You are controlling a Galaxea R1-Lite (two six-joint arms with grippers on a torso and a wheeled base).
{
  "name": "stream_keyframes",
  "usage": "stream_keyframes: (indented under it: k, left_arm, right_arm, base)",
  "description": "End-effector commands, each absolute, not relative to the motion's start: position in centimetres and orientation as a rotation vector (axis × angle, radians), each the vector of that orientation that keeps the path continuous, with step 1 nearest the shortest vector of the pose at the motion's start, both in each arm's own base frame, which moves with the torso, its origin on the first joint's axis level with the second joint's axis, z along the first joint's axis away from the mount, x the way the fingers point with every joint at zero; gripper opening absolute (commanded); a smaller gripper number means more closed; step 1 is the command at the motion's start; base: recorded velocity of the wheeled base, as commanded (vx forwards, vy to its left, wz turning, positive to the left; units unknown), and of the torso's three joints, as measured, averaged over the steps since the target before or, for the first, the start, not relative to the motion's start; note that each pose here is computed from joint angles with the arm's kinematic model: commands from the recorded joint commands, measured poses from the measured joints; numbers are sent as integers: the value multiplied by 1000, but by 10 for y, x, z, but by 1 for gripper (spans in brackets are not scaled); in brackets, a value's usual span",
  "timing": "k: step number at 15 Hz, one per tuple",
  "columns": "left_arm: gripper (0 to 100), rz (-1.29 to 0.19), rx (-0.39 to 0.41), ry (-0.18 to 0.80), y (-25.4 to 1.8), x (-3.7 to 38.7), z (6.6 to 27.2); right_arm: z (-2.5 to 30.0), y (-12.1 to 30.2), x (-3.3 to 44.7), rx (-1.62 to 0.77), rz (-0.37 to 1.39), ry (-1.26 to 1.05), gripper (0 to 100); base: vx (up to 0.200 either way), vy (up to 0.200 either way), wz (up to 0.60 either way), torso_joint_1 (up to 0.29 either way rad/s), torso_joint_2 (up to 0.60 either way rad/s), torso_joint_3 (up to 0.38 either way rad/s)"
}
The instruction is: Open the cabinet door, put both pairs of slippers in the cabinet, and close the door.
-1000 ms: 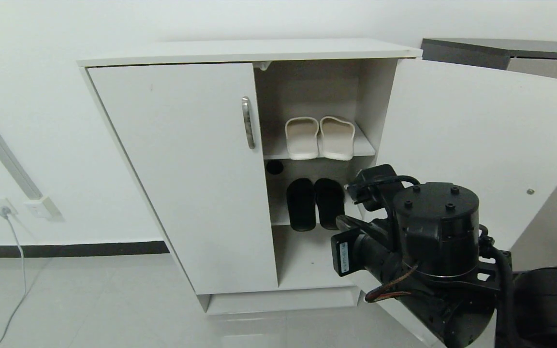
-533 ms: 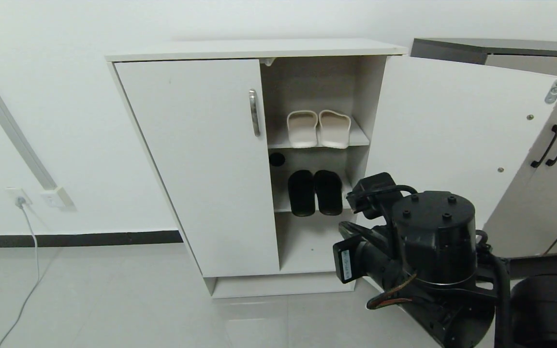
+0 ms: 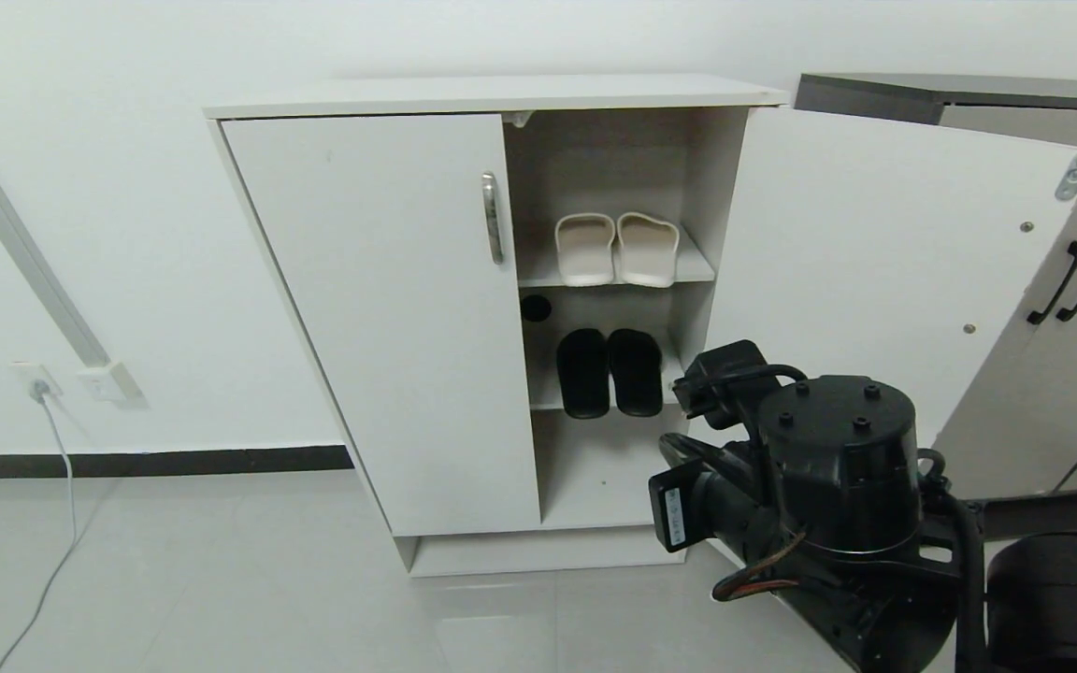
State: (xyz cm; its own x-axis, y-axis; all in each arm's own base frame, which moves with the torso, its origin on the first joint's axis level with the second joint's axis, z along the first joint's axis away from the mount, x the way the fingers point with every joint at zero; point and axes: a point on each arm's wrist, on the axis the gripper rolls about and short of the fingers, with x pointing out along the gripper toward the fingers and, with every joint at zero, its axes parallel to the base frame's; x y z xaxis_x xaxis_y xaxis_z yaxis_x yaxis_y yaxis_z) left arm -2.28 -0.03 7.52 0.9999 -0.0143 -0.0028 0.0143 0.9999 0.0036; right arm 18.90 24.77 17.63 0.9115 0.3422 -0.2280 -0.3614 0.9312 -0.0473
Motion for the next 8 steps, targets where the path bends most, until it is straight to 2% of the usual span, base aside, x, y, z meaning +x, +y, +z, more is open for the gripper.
stream_keyframes:
  k: [1,6,8]
  left_arm:
    - [0,-15,3,5,0,-23,75]
    - [0,-15,3,5,0,-23,75]
    - [0,-15,3,3,0,-23,75]
  right_arm:
    - [175,248,189,-91,363,221,0]
    - [174,247,189,-103,362,224,0]
    - [173,247,189,-104,362,225,0]
  base:
    - [0,0,0,0,0,0]
    - [0,0,0,0,0,0]
    - [0,0,0,0,-217,-230]
